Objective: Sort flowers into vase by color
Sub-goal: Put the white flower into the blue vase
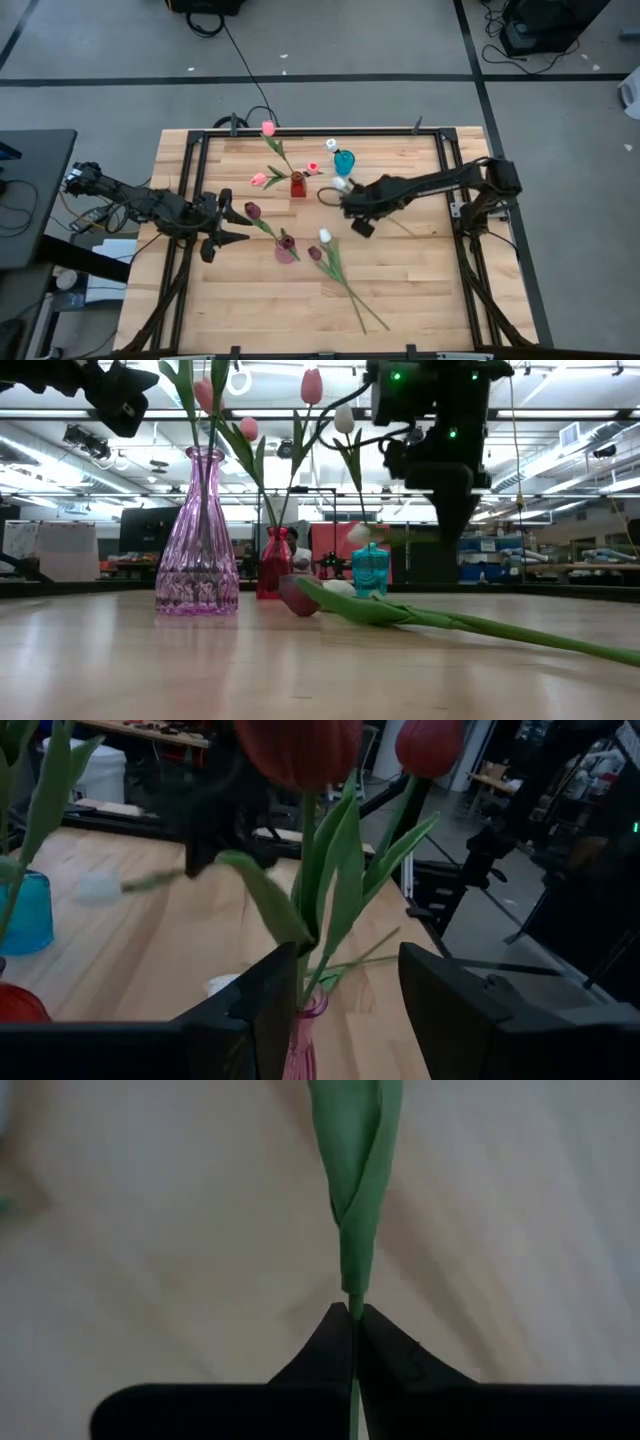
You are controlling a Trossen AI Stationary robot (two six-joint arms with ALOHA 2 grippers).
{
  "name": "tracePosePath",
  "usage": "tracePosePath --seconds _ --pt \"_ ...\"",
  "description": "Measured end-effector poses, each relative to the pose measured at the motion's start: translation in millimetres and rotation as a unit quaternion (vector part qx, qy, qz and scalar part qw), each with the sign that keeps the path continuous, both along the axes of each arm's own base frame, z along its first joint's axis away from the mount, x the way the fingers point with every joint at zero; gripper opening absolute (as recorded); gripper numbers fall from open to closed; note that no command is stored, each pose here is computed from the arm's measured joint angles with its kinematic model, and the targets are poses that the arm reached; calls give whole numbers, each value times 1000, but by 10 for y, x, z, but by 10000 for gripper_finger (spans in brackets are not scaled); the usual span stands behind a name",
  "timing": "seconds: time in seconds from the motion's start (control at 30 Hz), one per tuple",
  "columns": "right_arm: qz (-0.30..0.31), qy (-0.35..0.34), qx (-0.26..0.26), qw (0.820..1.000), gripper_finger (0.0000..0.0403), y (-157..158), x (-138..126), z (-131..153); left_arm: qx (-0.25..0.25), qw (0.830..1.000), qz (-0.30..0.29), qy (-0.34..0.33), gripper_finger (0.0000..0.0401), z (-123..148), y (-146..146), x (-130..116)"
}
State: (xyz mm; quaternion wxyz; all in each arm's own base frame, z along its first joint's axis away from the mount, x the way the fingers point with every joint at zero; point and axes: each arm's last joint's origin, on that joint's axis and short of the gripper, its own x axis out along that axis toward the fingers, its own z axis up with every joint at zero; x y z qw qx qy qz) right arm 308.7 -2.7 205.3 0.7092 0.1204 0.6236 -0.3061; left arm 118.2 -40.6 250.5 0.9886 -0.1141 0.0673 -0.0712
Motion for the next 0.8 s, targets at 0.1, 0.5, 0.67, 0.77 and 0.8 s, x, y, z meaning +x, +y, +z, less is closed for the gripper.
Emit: tracePosePath --seconds 0.1,0.5,0.67,0.77,0.8 --pt "-21 -2 -13 1000 11 -148 -123 129 2 1000 8 3 181 -7 4 1" --pt "-25 -212 -133 968 11 -791 -408 466 -10 1000 17 8 181 -14 9 1" --pt "24 -368 -181 912 11 -1102 -329 514 -11 1000 22 8 181 -13 11 3" --pt "23 -433 -208 877 11 -1269 -351 510 -9 1000 27 11 181 -21 14 4" --pt "24 -448 -219 867 11 -1312 -365 512 -8 999 28 14 181 -27 15 3"
